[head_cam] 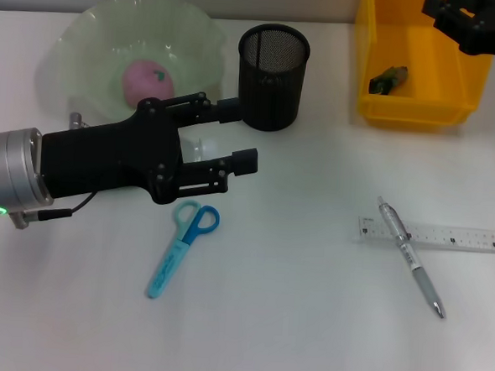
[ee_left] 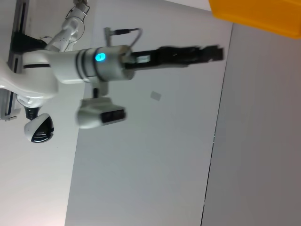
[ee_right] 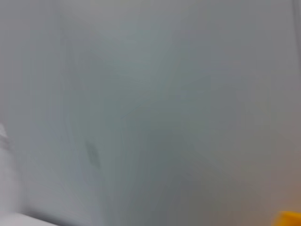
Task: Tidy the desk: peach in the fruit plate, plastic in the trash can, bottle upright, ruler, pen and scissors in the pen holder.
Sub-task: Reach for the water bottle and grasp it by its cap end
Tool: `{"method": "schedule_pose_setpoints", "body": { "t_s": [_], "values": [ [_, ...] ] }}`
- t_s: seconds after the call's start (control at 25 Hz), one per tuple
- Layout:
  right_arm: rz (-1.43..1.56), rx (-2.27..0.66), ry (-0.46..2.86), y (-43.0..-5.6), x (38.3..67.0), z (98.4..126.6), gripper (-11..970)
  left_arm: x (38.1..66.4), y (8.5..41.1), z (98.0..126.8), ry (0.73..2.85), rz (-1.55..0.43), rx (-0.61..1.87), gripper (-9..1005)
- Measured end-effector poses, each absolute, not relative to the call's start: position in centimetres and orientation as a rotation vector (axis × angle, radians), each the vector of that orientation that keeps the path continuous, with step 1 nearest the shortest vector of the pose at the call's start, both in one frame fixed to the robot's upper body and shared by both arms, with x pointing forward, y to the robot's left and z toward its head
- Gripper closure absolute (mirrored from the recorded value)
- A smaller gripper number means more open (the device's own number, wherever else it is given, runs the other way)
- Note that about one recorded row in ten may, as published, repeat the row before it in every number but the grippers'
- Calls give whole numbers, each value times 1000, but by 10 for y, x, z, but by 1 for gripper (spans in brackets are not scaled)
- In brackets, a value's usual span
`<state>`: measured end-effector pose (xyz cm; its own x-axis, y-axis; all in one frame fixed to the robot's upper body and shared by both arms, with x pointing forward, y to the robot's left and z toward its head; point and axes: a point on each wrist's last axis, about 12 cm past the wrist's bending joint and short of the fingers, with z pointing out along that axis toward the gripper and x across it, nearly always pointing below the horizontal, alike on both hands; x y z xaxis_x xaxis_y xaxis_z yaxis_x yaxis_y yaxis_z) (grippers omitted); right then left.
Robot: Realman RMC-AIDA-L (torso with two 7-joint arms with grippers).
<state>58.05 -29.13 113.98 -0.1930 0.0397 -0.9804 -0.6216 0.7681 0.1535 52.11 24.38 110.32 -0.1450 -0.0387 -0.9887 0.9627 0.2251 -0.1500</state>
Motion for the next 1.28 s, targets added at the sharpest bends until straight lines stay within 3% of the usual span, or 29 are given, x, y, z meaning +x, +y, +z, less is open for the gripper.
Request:
{"method": "schedule_pose_setpoints", "body": {
  "t_s": [0.24, 0.56, 0.92, 1.04, 1.28],
  "values": [
    [838, -501, 1553, -300, 549, 1141, 565, 523, 244, 1105, 1403, -1147, 943, 278],
    [1044, -586, 1379, -299, 493, 1102, 504, 535, 243, 1113, 1445, -1129, 939, 278],
    [1072, -486, 1371, -301, 467, 1076, 367, 571, 226, 1139, 1684, -1055, 1044, 278],
    [1092, -451, 1383, -299, 463, 1071, 322, 591, 204, 1151, 1861, -981, 1187, 277],
    [1141, -439, 1348, -296, 458, 1072, 323, 611, 179, 1166, 2052, -766, 1355, 277]
  ]
}}
